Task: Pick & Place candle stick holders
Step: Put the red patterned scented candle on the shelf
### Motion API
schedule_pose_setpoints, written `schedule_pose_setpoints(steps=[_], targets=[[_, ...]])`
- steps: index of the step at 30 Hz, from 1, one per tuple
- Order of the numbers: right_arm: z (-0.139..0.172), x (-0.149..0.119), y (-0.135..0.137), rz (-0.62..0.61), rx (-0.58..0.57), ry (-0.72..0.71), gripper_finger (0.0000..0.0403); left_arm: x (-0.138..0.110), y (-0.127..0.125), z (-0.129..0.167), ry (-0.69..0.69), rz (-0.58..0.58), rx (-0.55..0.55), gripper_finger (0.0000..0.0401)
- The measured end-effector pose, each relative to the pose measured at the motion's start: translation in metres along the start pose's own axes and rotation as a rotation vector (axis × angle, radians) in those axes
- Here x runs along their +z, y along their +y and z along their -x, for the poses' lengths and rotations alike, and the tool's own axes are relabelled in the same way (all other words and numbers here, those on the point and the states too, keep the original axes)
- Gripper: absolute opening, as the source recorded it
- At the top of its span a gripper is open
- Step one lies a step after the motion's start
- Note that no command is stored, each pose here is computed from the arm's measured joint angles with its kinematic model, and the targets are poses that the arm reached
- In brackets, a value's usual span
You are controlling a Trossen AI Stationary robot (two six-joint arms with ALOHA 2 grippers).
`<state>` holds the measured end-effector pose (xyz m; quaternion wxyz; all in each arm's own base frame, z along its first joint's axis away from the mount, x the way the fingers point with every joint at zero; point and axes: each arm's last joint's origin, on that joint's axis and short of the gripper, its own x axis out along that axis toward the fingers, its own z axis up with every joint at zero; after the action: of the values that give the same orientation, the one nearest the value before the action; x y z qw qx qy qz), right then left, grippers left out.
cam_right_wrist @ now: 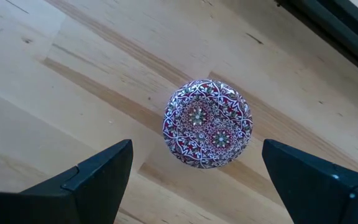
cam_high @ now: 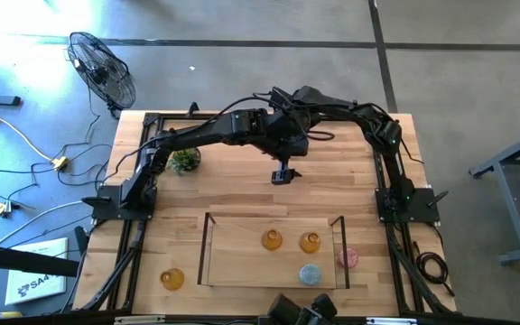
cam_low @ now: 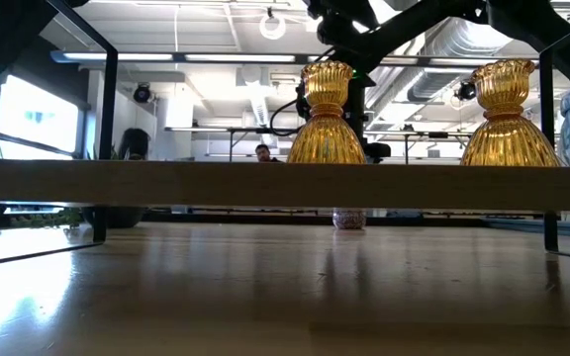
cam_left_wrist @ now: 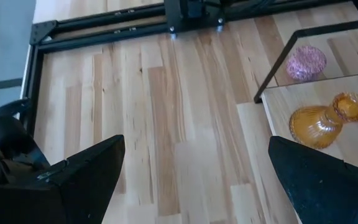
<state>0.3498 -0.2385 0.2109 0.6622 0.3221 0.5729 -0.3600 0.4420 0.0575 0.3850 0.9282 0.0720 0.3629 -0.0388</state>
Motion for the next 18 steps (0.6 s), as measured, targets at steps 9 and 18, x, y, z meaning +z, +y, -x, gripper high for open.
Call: schedule_pose_setpoints(steps=[9, 18], targets=[[0.0, 0.0001, -0.0003, -0.009, 0.0, 0.0, 0.0353, 0.0021, 0.0006, -0.0001, -0.022, -0.003, 0.006, 0.039], [0.0, -0.0007, -0.0037, -0.044, -0.003, 0.022, 0.0353, 0.0021, 0.0006, -0.0002, -0.021, -0.003, 0.006, 0.039]])
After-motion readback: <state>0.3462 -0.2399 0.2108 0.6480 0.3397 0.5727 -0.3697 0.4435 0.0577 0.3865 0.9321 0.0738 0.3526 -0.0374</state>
